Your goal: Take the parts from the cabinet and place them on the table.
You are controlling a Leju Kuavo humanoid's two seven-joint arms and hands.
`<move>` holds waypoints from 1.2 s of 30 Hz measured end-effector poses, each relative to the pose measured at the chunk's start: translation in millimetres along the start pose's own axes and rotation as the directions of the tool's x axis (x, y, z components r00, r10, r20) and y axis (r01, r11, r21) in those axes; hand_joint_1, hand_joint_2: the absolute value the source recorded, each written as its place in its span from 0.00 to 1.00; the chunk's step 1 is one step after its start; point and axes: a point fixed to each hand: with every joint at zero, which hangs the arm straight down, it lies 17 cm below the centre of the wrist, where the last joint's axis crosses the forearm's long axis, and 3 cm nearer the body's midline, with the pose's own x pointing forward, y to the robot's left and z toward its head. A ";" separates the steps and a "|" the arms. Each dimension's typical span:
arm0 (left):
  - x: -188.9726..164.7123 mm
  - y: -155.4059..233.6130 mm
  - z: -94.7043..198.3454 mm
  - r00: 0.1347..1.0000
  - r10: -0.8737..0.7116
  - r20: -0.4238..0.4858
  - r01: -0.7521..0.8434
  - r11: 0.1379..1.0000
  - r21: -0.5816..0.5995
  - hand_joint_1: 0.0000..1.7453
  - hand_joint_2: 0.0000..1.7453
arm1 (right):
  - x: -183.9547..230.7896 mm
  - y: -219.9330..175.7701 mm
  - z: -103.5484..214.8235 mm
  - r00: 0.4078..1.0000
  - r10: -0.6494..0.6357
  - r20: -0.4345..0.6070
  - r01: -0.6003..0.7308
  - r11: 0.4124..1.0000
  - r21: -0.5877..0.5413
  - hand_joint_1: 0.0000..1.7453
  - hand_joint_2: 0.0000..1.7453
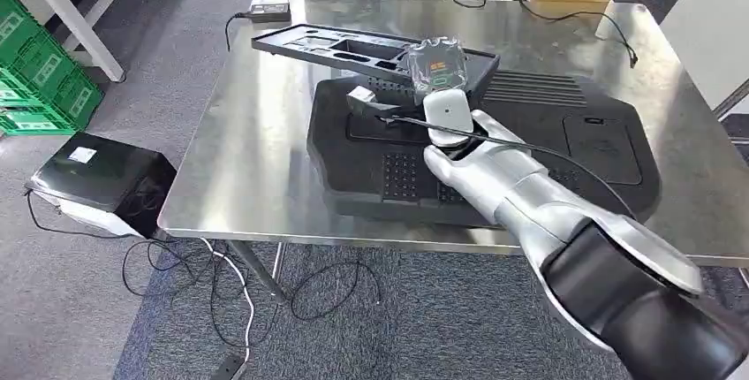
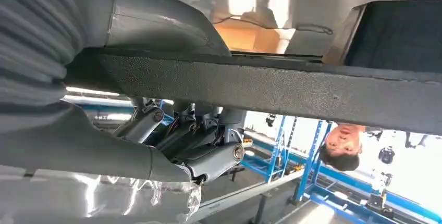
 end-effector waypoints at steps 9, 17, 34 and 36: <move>0.2 0.1 0.0 1.000 0.000 0.001 0.000 1.000 0.000 0.00 1.00 | -5.8 2.2 -1.6 1.000 0.003 -0.007 -0.003 1.000 0.003 1.00 1.00; -5.2 1.6 0.2 1.000 0.030 -0.003 -0.030 0.999 0.013 0.00 1.00 | -1.4 10.6 1.5 1.000 0.003 0.013 -0.003 1.000 0.015 1.00 1.00; -21.0 -2.5 1.5 0.999 0.024 -0.028 -0.024 1.000 0.010 0.00 1.00 | -7.2 95.2 30.1 1.000 0.002 0.020 -0.005 0.991 0.132 1.00 1.00; -21.1 -2.0 1.5 0.999 0.022 -0.029 -0.022 1.000 0.011 0.00 1.00 | -9.3 97.4 30.2 1.000 -0.001 0.018 -0.002 0.991 0.134 1.00 1.00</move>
